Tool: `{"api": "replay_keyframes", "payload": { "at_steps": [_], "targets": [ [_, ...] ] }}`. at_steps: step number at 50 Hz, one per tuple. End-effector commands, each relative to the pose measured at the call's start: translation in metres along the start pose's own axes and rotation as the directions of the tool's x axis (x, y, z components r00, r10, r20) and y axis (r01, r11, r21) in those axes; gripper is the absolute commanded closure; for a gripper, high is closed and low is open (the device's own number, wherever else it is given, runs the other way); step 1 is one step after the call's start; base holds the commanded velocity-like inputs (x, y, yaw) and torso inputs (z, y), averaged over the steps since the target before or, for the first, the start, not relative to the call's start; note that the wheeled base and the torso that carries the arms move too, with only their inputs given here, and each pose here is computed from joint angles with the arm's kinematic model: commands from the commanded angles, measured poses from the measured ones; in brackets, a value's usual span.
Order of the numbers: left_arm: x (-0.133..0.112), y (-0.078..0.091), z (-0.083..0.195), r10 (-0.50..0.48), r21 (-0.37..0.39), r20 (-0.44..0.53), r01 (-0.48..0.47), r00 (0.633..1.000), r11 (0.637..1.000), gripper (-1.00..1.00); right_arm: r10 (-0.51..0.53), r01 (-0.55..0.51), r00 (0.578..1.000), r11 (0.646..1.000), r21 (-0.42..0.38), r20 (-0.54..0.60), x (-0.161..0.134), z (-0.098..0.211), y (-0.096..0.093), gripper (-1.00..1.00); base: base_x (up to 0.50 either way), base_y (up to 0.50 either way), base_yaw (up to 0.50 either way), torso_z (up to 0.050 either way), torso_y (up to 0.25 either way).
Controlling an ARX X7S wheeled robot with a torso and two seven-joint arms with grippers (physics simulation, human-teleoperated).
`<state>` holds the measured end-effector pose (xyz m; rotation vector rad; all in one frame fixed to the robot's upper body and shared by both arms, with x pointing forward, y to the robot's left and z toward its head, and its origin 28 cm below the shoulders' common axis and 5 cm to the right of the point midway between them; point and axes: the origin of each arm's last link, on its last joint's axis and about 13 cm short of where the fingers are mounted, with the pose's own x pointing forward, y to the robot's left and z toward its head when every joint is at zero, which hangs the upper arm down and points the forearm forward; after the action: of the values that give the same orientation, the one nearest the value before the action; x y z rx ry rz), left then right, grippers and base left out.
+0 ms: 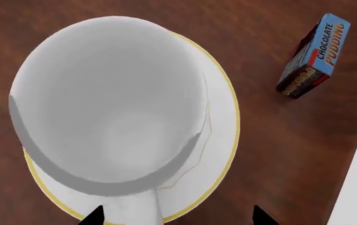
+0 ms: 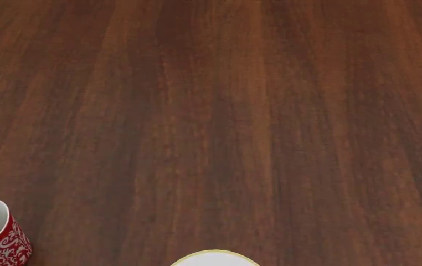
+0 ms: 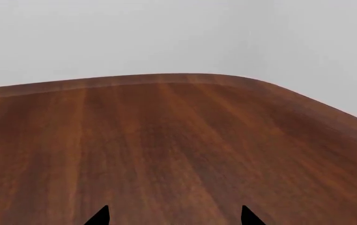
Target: Put the white mug on the plate.
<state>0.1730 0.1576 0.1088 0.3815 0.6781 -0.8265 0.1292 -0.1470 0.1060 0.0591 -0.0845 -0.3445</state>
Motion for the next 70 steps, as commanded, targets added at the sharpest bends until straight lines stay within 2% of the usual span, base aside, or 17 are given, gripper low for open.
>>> {"api": "replay_keyframes", "payload": {
  "at_steps": [1, 18, 27, 43, 57, 61, 70],
  "targets": [
    [-0.003, 0.002, 0.000, 0.029, -0.010, -0.018, -0.029, 0.999, 1.000, -1.00, 0.003, -0.003, 1.000, 1.000, 0.003, 0.000, 0.000, -0.001, 0.000, -1.00, 0.00, 0.00, 0.00, 0.000, 0.000],
    [-0.012, 0.003, 0.003, 0.079, -0.018, -0.011, -0.079, 0.997, 0.997, -1.00, 0.003, -0.003, 1.000, 1.000, 0.008, 0.008, -0.002, -0.001, -0.001, -1.00, 0.00, 0.00, 0.00, 0.000, 0.000],
    [-0.029, -0.004, 0.006, 0.089, -0.006, 0.031, -0.089, 0.996, 0.996, -1.00, 0.007, -0.007, 1.000, 1.000, 0.009, 0.013, -0.003, 0.001, 0.000, -1.00, 0.00, 0.00, 0.00, 0.000, 0.000],
    [-0.060, -0.012, 0.010, 0.166, 0.008, 0.108, -0.168, 0.980, 0.986, -1.00, 0.011, -0.011, 1.000, 1.000, 0.008, 0.023, -0.006, 0.004, 0.000, -1.00, 0.00, 0.00, 0.00, 0.000, 0.000],
    [-0.093, -0.005, 0.024, 0.313, -0.045, 0.275, -0.314, 0.909, 0.949, -1.00, 0.018, -0.018, 0.999, 1.000, -0.007, 0.029, -0.007, 0.009, 0.001, -1.00, 0.00, 0.00, 0.00, 0.000, 0.000],
    [-0.099, 0.003, 0.027, 0.380, -0.087, 0.321, -0.372, 0.868, 0.924, -1.00, 0.020, -0.019, 0.999, 1.000, -0.015, 0.034, -0.008, 0.012, 0.001, -1.00, 0.00, 0.00, 0.00, 0.000, 0.000],
    [-0.112, 0.013, 0.024, 0.471, -0.167, 0.357, -0.441, 0.807, 0.882, -1.00, 0.027, -0.025, 0.998, 0.999, -0.041, 0.050, -0.016, 0.022, -0.001, -1.00, 0.00, 0.00, 0.00, 0.000, 0.000]
  ]
}}
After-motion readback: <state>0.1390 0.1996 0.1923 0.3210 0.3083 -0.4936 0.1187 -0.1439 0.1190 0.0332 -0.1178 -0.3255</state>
